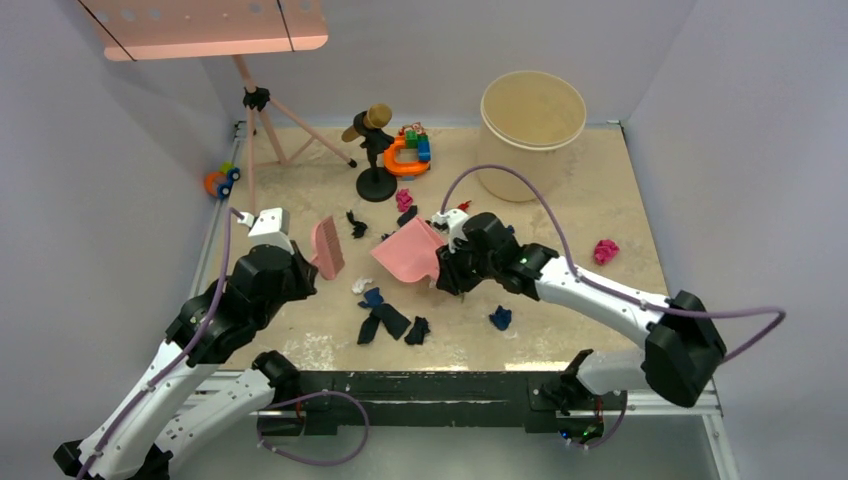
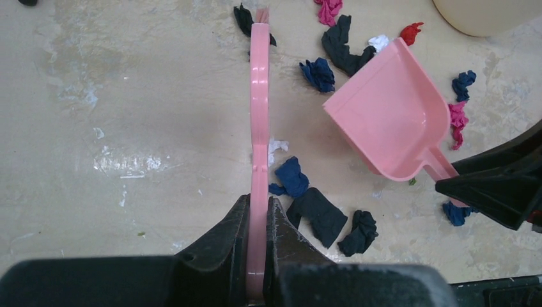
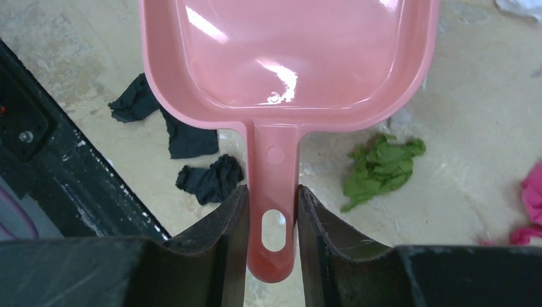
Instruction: Sweep away the paper scraps from the table
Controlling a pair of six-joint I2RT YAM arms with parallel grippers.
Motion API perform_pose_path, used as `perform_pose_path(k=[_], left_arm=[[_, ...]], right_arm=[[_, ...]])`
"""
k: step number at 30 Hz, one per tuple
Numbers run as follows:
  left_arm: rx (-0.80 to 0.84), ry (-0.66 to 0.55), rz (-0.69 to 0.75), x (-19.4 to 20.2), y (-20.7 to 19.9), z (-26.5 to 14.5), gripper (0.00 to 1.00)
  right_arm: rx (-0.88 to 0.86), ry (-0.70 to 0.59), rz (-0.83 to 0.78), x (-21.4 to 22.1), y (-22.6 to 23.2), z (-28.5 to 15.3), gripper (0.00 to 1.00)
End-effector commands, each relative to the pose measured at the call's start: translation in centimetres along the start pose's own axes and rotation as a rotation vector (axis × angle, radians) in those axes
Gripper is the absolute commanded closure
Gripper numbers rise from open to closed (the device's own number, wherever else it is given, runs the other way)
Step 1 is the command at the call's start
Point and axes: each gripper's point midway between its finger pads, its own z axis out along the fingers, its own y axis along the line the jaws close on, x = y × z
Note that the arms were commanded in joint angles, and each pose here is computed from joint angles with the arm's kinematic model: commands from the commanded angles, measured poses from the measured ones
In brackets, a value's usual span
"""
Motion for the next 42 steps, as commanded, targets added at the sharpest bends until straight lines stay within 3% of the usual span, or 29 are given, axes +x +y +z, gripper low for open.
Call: perform_pose_path(k=[1, 6, 10, 13, 15, 17, 23, 27, 30, 33, 34, 36, 37, 39, 42], left_arm=[[0.006, -0.058, 0.003, -1.9, 0.0, -0.9, 1.00], [-0.003, -0.053, 0.007, -1.6, 0.2, -0.8, 1.00], [-0.002, -0.051, 0.006, -1.5, 0.2, -0.7, 1.00], [0.000, -0.047, 0.008, -1.4, 0.1, -0.7, 1.00], [0.000, -0.048, 0.009, -1.4, 0.1, -0.7, 1.00], [0.002, -0.049, 0.013, -1.4, 0.1, -0.7, 1.00], [0.000, -0.053, 0.015, -1.5, 0.1, -0.6, 1.00], [0.001, -0.055, 0.017, -1.6, 0.0, -0.5, 1.00], [0.001, -0.057, 0.018, -1.7, 0.0, -0.6, 1.00], [0.001, -0.057, 0.018, -1.7, 0.0, -0.6, 1.00], [0.001, -0.059, 0.019, -1.7, 0.0, -0.6, 1.00], [-0.003, -0.056, 0.020, -1.6, 0.1, -0.5, 1.00], [-0.004, -0.055, 0.020, -1.6, 0.1, -0.4, 1.00], [0.001, -0.053, 0.020, -1.6, -0.1, -0.3, 1.00], [0.017, -0.047, 0.019, -1.7, -0.5, -0.4, 1.00]], right_arm=[[0.066, -0.013, -0.104, -2.4, 0.5, 2.2, 0.75], [0.129, 0.081, -0.112, -1.0, -0.2, 4.9, 0.76], [0.152, 0.117, -0.121, -0.3, -0.3, 6.5, 0.72], [0.185, 0.114, -0.111, -0.5, -0.5, 6.9, 0.54], [0.178, 0.076, -0.107, -1.1, -0.2, 6.5, 0.15], [0.170, 0.024, -0.109, -2.0, 0.2, 5.8, 0.07], [0.174, -0.121, -0.157, -3.1, 0.8, 4.2, 0.07], [0.109, -0.397, -0.229, -6.0, 3.4, 0.9, 0.10], [0.047, -0.544, -0.319, -6.7, 4.2, -0.9, 0.02], [0.085, -0.519, -0.271, -5.8, 3.2, -0.3, 0.01], [0.099, -0.479, -0.248, -5.5, 3.0, 0.1, 0.04], [0.127, -0.398, -0.197, -5.0, 2.7, 1.3, 0.20], [0.106, -0.370, -0.207, -4.7, 3.1, 2.0, 0.20], [0.067, -0.345, -0.221, -3.8, 3.7, 3.3, 0.10], [0.086, -0.350, -0.201, -2.6, 3.0, 4.2, 0.09]])
